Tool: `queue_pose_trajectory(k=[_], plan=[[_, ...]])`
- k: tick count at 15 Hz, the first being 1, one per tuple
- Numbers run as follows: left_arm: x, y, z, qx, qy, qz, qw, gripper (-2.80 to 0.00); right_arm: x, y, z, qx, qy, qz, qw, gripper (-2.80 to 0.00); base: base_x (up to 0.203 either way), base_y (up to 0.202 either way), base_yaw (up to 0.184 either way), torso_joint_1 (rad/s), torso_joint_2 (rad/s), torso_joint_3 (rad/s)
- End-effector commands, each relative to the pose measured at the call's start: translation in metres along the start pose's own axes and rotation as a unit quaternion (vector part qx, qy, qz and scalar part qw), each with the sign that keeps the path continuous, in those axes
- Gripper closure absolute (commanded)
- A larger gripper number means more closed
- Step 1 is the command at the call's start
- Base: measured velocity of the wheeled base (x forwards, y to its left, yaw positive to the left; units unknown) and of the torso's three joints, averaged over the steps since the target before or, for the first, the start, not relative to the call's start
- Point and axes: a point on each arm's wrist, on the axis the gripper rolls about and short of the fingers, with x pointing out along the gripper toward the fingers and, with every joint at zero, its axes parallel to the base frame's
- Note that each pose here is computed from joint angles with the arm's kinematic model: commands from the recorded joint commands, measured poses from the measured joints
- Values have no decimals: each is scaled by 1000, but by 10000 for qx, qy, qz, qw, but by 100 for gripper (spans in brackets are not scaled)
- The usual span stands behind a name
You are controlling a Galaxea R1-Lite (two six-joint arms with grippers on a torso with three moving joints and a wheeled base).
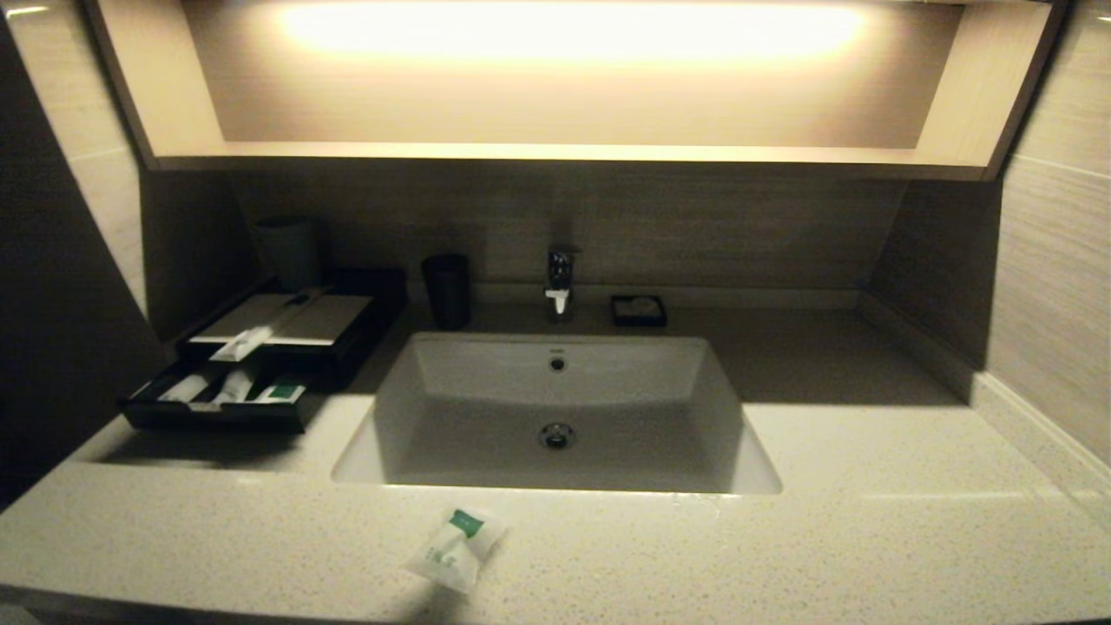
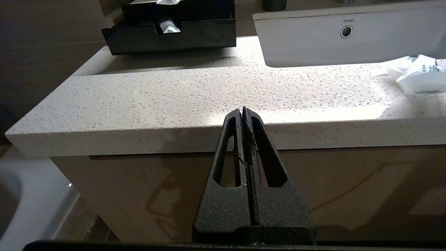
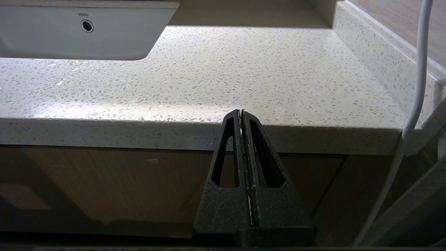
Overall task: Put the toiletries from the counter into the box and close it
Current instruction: Pick up the bathroom toiletry
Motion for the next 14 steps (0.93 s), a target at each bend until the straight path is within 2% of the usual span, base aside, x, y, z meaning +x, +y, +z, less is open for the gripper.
queue_pose_trajectory(k=[1,5,10,14], plan=[[1,0,-2,48,50,-3,10000,0,0,0,0,-4,11,5,10000,0,0,0,0,0,0,0],[1,0,-3,17,54,14,10000,0,0,0,0,-4,6,5,10000,0,0,0,0,0,0,0],[1,0,-2,178,41,44,9998,0,0,0,0,-4,12,5,10000,0,0,0,0,0,0,0],[-7,1,22,233,-336,6,9992,0,0,0,0,-4,8,5,10000,0,0,0,0,0,0,0]])
